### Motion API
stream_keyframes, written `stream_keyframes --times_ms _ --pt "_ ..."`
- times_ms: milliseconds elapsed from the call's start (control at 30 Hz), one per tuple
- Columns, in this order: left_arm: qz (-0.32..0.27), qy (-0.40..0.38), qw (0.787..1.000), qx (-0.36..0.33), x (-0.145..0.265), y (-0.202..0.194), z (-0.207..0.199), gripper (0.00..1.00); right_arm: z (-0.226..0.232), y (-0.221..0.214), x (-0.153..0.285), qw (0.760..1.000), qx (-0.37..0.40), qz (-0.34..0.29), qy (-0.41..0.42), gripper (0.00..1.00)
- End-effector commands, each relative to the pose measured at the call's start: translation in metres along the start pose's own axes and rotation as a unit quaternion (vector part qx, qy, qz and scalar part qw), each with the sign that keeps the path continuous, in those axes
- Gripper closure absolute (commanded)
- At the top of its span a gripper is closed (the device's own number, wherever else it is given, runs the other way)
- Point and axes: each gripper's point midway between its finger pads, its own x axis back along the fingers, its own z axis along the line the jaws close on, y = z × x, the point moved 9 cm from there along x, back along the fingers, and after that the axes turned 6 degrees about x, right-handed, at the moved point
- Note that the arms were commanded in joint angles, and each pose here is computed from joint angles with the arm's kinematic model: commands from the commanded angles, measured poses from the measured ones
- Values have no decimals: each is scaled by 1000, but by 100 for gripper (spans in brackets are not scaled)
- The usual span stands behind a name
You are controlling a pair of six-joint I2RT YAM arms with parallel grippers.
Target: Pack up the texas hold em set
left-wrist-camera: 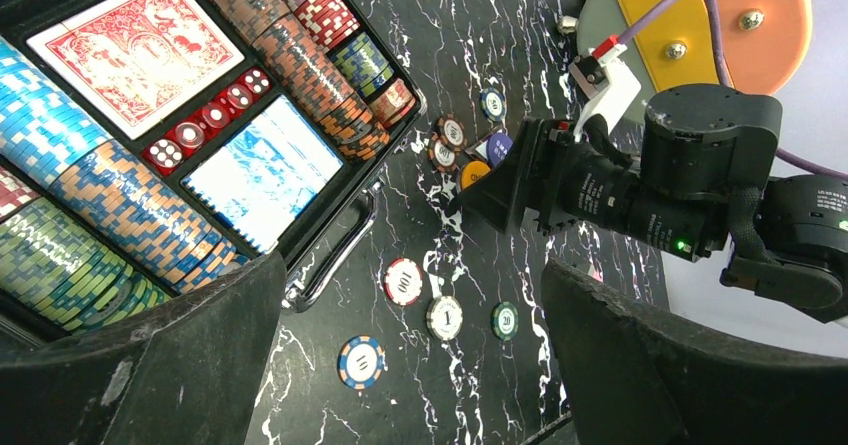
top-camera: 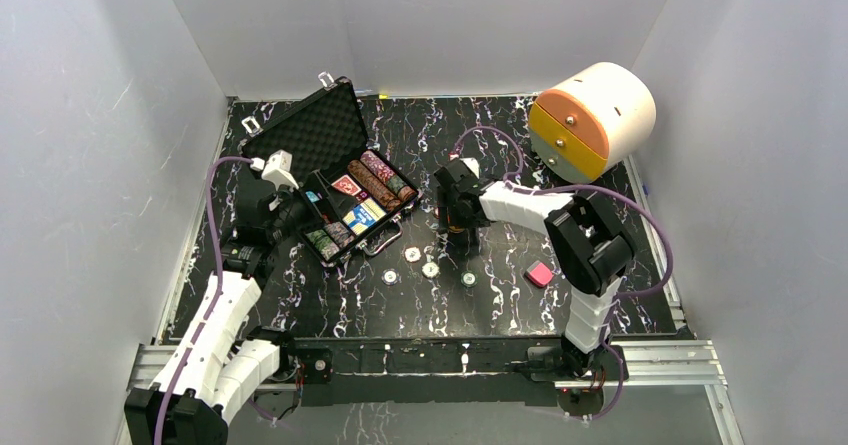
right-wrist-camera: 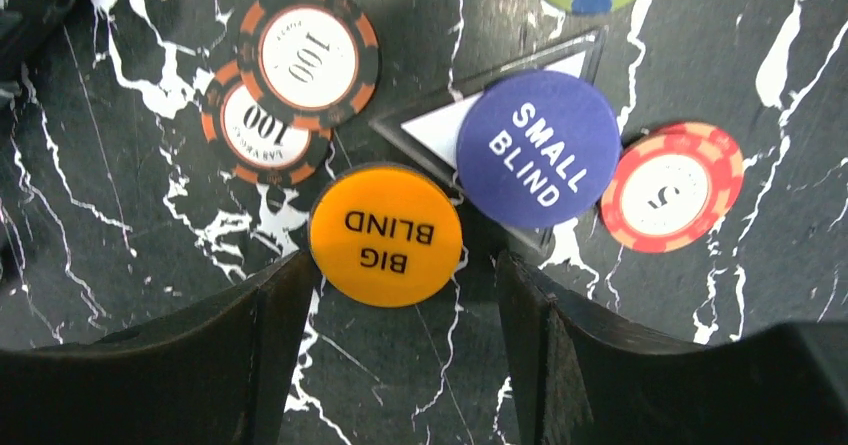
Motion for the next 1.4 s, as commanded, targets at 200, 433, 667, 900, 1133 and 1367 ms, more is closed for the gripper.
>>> stream_keyframes --times_ms 200,433,667,900,1133,1367 --pt "11 -19 1000 6 1 0 -5 2 8 6 -21 1000 25 -8 16 41" --pt "50 -36 998 29 -6 -10 -2 3 13 8 8 993 -10 -14 120 45" --pt "95 -48 992 64 -16 -23 0 3 12 -1 30 972 -66 24 223 44" --pt "116 -46 990 70 -23 -37 -1 4 -2 -16 26 985 -67 57 147 30" --pt "108 -41 991 66 -23 -37 0 4 -9 -20 25 990 -39 58 120 26" --pt "109 -37 991 68 -23 -39 2 5 -2 -20 19 995 3 67 70 29"
